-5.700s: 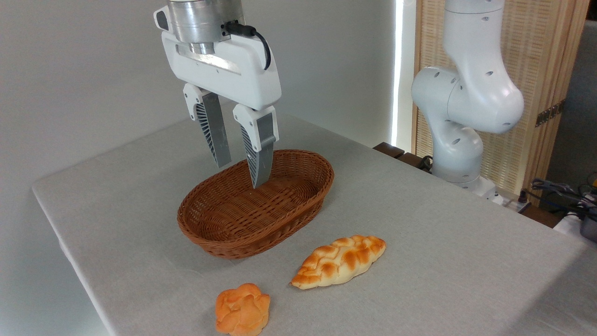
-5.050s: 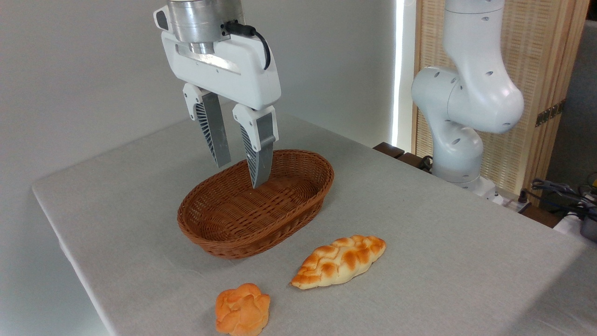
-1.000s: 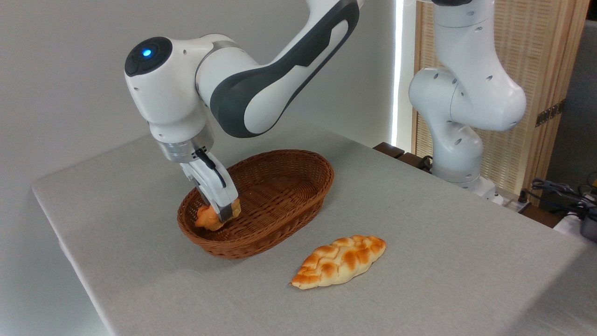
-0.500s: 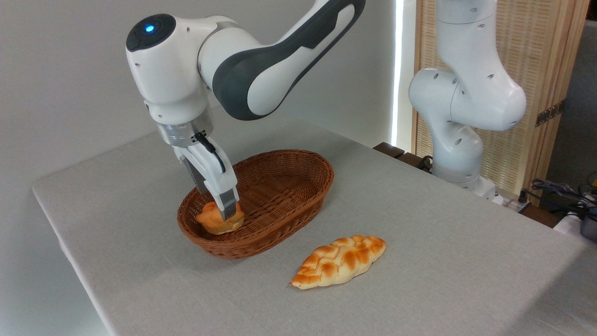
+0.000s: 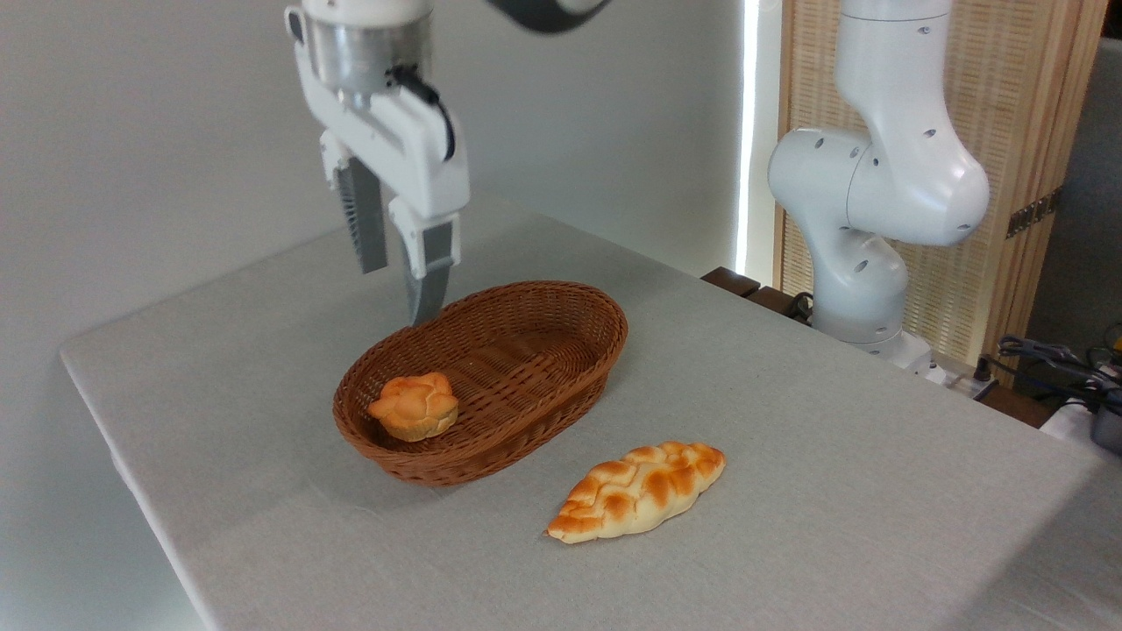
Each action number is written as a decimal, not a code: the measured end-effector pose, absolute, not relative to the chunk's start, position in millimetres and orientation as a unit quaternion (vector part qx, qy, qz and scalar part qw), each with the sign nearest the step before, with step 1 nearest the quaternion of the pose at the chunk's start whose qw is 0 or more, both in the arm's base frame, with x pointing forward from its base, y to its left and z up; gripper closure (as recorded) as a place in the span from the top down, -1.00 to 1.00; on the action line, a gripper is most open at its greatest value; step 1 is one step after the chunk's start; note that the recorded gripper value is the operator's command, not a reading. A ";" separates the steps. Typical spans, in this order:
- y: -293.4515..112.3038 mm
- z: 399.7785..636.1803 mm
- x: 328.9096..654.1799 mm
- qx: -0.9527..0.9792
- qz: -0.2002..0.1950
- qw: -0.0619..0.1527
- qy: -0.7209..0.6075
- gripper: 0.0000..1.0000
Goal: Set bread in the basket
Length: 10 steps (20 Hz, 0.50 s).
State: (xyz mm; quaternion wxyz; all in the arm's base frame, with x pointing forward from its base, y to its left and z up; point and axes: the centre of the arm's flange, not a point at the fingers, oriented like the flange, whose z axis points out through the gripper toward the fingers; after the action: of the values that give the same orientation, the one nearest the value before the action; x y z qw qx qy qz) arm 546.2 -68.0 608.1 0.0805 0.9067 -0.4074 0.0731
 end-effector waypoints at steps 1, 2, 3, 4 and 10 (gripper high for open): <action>-63.0 614.8 544.0 0.904 0.068 0.067 -0.418 1.00; -59.6 618.7 543.6 0.901 0.064 0.055 -0.426 1.00; -57.9 620.1 544.1 0.900 0.062 0.046 -0.429 1.00; -56.9 619.5 544.9 0.900 0.059 0.040 -0.430 1.00; -58.2 613.0 548.1 0.906 0.052 0.040 -0.419 1.00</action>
State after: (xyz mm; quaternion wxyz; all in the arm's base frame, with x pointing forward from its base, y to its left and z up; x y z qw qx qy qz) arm 548.1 -58.2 613.0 0.0395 0.9059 -0.4185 0.0518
